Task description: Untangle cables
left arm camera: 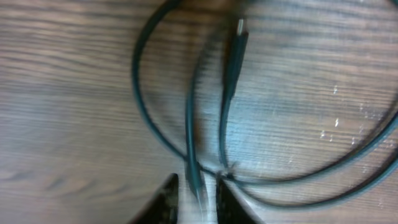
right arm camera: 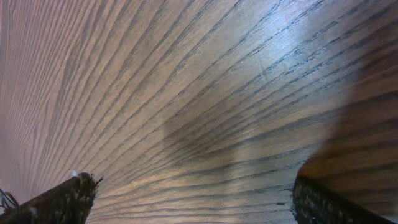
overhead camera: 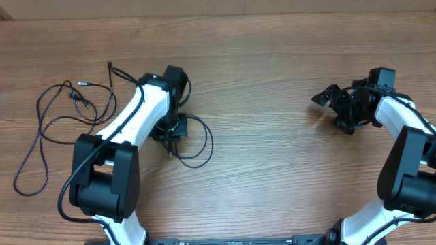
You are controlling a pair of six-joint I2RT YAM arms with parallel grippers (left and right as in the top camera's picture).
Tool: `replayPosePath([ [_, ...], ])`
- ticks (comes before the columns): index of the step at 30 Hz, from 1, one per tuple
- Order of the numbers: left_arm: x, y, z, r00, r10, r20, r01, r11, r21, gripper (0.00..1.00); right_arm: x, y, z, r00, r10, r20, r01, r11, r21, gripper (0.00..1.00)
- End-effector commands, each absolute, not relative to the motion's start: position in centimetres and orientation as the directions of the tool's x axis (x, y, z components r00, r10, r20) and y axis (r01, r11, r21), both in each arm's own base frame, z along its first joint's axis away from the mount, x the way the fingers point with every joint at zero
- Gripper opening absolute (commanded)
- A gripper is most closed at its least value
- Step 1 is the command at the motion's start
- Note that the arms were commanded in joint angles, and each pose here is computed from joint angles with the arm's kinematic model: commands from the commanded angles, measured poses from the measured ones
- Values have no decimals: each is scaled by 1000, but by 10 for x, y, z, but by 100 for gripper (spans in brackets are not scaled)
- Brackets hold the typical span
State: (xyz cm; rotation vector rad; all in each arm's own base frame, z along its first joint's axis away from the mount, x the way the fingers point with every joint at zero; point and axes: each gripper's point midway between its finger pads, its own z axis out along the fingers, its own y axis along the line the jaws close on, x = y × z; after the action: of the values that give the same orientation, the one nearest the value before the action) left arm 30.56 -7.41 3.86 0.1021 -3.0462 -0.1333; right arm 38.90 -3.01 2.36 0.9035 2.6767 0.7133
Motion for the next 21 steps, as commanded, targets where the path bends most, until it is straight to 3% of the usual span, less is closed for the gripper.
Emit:
replayPosePath([
  [1,304,-81,30,-995,-70,68,-66,996,52,46,384,-32,16,-780,624,-39,526,689,499,100],
  [5,312,-76,22,-998,-69,15,-67,995,78,77,384,-32,16,-780,624,-39,526,689,499,100],
  [6,317,-72,22,-998,-70,-10,-70,992,101,79,384,-32,16,-780,624,-39,526,689,499,100],
  [11,339,-66,21,-991,-81,-110,-96,986,133,78,384,-32,16,-780,624,-39,526,689,499,100],
  [21,320,-66,-15,-993,-55,-102,-67,991,113,74,384,-32,16,-780,624,-39,526,689,499,100],
])
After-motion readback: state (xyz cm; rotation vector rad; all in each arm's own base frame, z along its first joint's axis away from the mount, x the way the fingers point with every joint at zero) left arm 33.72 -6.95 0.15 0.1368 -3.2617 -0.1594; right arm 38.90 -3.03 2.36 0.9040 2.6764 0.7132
